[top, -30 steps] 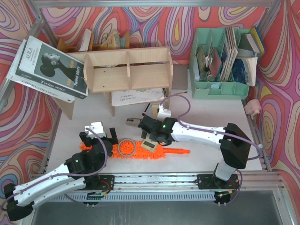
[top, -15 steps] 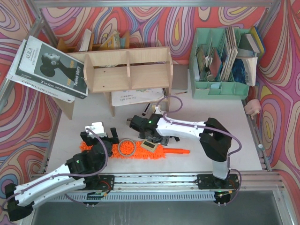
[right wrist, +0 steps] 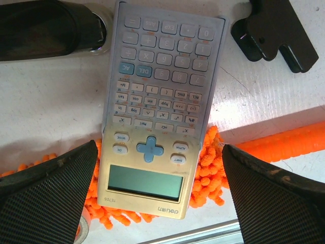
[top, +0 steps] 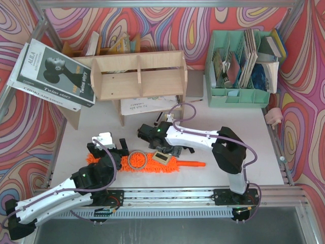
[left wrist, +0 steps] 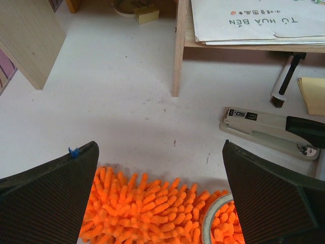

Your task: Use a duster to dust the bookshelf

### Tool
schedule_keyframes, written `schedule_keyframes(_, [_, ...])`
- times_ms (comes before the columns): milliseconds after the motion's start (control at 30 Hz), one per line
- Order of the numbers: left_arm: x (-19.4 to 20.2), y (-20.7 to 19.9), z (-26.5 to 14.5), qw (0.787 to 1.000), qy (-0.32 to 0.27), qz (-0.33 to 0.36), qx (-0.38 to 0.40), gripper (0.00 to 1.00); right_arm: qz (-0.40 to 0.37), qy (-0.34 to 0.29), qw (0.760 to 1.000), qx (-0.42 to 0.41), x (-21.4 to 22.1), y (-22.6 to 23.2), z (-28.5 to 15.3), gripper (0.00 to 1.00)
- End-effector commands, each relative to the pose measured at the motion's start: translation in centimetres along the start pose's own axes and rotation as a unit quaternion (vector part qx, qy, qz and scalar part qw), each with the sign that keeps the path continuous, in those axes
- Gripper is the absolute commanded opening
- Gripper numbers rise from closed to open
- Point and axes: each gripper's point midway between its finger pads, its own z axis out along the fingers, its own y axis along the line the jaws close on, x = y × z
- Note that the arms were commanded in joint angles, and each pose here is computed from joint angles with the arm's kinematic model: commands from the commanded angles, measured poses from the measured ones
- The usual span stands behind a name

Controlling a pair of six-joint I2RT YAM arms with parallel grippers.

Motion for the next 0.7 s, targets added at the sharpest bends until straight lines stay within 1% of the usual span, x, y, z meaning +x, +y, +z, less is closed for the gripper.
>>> schedule_keyframes(0, [0.5, -0.1, 0.1, 1.0, 0.0, 0.003, 0.005, 0.98, 0.0, -0.016, 1.0, 0.02, -0.3, -0.1, 0.3, 0.99])
schedule_keyframes(367, [0.6, -0.2, 0.1, 1.0, 0.002, 0.006, 0.007, 0.98, -0.015, -0.01, 1.0, 0.025, 0.3, 0.1, 1.4, 0.98])
schedule_keyframes(533, [0.6, -0.3, 0.1, 1.0, 0.003, 0.009, 0.008, 0.99, -0.016, -0.016, 0.999, 0.025, 0.2, 0.1, 1.6, 0.92])
schedule_keyframes(667, [0.7, -0.3, 0.1, 1.0, 0.004, 0.01, 0.009, 0.98, -0.017, -0.021, 0.999, 0.025, 0.0, 0.1, 1.7, 0.85])
